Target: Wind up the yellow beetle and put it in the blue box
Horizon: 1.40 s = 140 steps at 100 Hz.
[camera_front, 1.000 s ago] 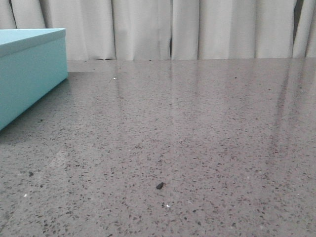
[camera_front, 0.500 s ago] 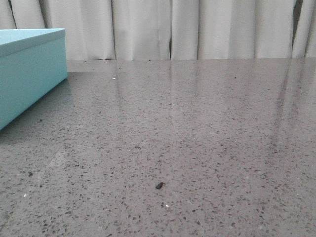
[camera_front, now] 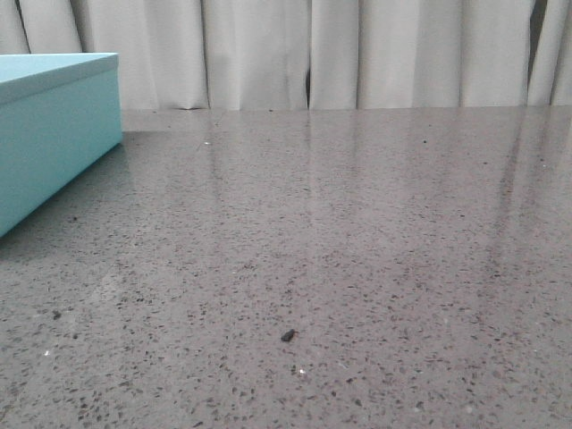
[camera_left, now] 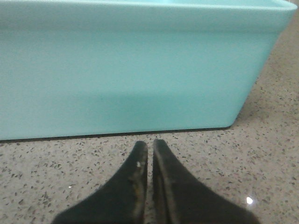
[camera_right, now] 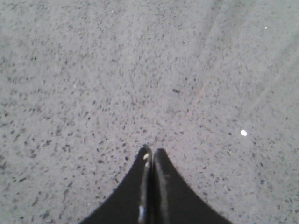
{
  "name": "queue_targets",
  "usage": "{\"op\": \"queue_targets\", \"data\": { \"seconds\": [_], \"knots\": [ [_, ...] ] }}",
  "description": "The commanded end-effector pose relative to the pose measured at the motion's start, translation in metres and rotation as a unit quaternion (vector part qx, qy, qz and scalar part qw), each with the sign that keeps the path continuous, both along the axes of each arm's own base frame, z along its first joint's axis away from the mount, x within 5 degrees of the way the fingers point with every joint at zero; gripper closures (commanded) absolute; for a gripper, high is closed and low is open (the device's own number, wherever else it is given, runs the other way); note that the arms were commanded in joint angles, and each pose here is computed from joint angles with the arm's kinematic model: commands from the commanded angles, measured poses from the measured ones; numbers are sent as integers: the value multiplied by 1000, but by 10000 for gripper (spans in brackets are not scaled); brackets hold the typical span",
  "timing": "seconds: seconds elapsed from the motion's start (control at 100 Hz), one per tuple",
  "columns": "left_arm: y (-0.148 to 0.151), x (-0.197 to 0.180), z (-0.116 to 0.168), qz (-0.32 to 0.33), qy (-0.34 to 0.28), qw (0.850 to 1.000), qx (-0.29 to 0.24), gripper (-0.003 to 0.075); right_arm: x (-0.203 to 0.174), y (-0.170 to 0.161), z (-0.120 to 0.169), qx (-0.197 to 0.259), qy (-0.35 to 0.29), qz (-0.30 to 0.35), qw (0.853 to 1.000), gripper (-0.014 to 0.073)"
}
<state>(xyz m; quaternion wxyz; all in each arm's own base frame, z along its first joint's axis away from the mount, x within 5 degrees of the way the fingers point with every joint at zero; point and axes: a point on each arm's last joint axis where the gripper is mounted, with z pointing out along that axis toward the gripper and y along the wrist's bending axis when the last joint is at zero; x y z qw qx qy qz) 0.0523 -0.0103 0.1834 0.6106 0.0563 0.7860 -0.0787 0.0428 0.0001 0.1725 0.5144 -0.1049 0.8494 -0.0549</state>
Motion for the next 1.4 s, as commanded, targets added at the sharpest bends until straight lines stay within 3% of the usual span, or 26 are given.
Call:
{"op": "queue_targets", "data": {
  "seconds": [0.0, 0.67, 1.01, 1.39],
  "knots": [
    [0, 0, -9, 1, -10, 1000, -12, 739, -9, 0, -35, -3, 111, -2, 994, 644],
    [0, 0, -9, 1, -10, 1000, -12, 739, -9, 0, -36, -3, 110, -2, 994, 644],
    [0, 0, -9, 1, -10, 1000, -12, 739, -9, -3, -36, 2, 110, -48, 993, 644],
    [0, 0, -9, 1, -10, 1000, -12, 739, -9, -4, -36, 3, 110, -50, 993, 644]
  ]
}}
